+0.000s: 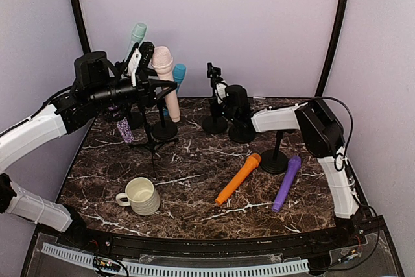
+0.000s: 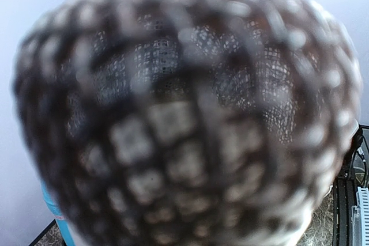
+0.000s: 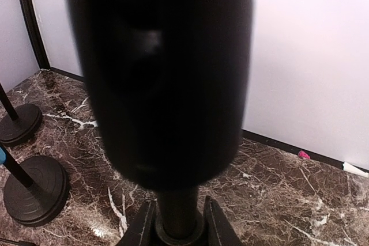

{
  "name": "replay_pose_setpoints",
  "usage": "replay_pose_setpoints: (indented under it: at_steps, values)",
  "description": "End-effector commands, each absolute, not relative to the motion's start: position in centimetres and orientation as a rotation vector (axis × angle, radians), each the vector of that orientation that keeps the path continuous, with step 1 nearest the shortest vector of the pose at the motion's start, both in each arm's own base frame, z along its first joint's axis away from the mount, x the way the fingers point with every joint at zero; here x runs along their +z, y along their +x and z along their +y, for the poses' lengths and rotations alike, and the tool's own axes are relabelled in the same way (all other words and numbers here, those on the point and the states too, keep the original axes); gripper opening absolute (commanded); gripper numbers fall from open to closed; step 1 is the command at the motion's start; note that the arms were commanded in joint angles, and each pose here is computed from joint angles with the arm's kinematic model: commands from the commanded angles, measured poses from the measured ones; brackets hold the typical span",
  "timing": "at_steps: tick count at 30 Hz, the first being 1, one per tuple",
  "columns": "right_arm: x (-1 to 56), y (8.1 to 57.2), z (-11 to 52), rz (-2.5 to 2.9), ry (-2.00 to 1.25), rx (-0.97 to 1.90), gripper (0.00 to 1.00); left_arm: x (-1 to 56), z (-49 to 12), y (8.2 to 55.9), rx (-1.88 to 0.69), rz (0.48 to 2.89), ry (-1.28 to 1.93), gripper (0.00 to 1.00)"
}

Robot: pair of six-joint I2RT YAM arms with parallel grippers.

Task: Remove the microphone from the stand
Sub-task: Place the microphone stand at the center of the board, then place the microphone at the center of the board.

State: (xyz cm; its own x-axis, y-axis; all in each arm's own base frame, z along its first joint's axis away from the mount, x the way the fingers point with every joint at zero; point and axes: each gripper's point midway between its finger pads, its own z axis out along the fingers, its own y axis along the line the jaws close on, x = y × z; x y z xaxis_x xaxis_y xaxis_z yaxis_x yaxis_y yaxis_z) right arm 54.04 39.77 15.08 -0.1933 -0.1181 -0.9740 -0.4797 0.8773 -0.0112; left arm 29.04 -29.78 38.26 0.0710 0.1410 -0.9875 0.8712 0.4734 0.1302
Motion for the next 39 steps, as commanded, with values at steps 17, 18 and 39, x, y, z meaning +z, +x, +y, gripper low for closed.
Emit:
replay_pose_setpoints:
  at_steps: [17,18,39]
  values:
    - [20.5,47.6,39.8,1.643,-0.493,0.482,0.78,39.6,-30.4,27.3,-0.789,1.362,1.0,0.07]
    - [20.7,46.8,39.9,1.641,-0.497,0.489,0.79,39.7,-30.6,27.3,-0.798,1.363,1.004,0.07]
    - [32.6,36.5,28.3,1.7,-0.405,0.533,0.93,24.5,-38.1,23.8,-0.832,1.971,1.19,0.07]
